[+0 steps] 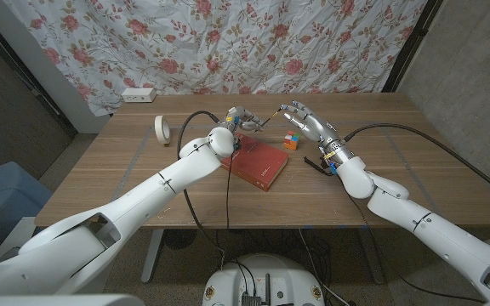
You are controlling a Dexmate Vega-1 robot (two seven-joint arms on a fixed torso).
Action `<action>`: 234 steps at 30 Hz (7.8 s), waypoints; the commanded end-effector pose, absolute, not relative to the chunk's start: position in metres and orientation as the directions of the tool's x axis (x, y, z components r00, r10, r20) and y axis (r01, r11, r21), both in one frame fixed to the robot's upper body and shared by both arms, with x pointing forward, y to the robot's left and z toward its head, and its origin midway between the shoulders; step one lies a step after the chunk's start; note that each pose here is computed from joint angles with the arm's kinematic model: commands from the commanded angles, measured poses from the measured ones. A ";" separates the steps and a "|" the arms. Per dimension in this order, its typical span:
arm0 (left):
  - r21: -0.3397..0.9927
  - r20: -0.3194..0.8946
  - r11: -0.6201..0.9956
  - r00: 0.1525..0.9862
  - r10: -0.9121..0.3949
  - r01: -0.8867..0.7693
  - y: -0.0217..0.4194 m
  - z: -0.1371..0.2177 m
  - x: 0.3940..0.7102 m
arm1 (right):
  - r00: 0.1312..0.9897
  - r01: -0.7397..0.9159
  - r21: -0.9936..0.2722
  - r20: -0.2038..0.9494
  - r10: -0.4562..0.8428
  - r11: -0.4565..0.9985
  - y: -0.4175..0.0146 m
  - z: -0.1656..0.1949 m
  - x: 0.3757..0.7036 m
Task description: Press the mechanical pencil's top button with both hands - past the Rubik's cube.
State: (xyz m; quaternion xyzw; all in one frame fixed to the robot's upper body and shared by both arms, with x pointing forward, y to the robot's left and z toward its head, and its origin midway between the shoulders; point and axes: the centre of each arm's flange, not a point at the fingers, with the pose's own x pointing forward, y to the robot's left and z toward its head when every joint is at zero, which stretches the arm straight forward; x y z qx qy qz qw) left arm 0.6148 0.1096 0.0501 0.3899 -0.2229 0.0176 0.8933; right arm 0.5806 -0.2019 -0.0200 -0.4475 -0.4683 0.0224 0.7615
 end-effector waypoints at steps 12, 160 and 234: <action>0.694 0.418 0.688 0.896 -0.146 -0.212 0.108 0.051 0.612 | 0.557 0.377 -0.721 0.678 0.479 0.582 -0.197 -0.023 0.578; 0.958 0.287 0.053 0.940 -0.186 -0.282 0.186 0.069 0.598 | 0.749 0.028 -0.365 0.624 0.222 0.931 -0.243 -0.007 0.627; 0.937 0.231 -0.232 0.961 -0.151 -0.262 0.202 0.046 0.609 | 0.772 0.013 -0.255 0.617 0.152 0.967 -0.247 -0.028 0.630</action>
